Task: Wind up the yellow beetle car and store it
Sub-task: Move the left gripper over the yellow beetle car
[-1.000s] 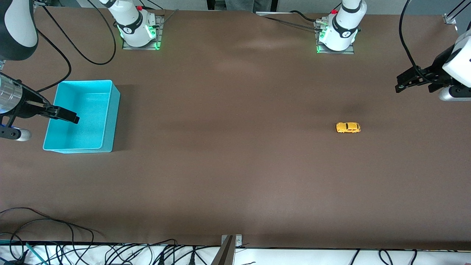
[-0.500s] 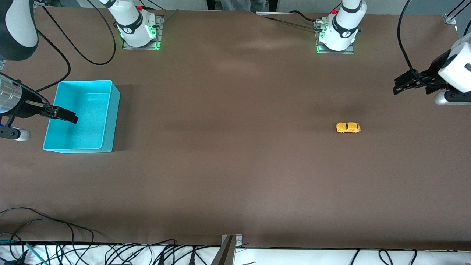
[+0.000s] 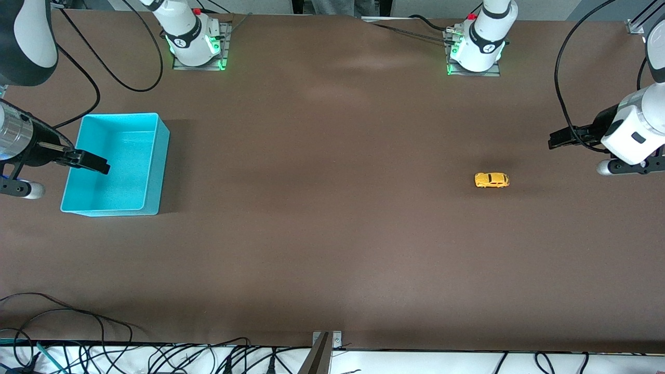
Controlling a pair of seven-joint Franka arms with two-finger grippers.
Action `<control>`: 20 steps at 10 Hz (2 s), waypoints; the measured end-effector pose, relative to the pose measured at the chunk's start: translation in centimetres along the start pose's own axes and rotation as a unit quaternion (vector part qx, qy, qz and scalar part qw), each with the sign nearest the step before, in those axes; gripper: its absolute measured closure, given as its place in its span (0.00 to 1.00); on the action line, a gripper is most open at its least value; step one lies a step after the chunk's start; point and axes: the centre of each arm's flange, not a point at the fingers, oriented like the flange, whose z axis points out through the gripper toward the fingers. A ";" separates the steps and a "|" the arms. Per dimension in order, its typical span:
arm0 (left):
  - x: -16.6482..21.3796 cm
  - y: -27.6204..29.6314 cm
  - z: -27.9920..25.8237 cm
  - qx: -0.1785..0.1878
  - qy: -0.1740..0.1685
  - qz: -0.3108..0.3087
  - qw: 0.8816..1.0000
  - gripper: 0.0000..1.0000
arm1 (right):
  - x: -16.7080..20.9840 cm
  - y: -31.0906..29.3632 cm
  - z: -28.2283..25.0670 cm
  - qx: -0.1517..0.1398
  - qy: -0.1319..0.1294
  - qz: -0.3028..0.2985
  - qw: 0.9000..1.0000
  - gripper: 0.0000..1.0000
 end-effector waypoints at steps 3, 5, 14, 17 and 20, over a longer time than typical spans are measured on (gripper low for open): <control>0.9 0.6 3.7 -0.001 0.031 0.014 0.999 0.00 | 0.0 0.1 0.0 0.000 0.000 0.001 1.000 0.00; 0.6 0.6 6.4 0.000 0.046 0.015 0.999 0.00 | 0.0 0.2 0.0 -0.001 0.000 0.002 1.000 0.00; -1.8 0.2 19.5 -0.001 0.070 0.018 0.997 0.00 | 0.1 0.2 0.2 -0.001 -0.002 0.002 1.000 0.00; -2.6 0.1 22.3 0.008 0.049 0.136 0.989 0.00 | 0.2 0.1 0.4 -0.001 -0.003 0.001 1.000 0.00; -2.9 0.0 24.9 0.016 0.041 0.332 0.942 0.00 | 0.2 0.2 0.4 -0.002 -0.003 0.003 1.000 0.00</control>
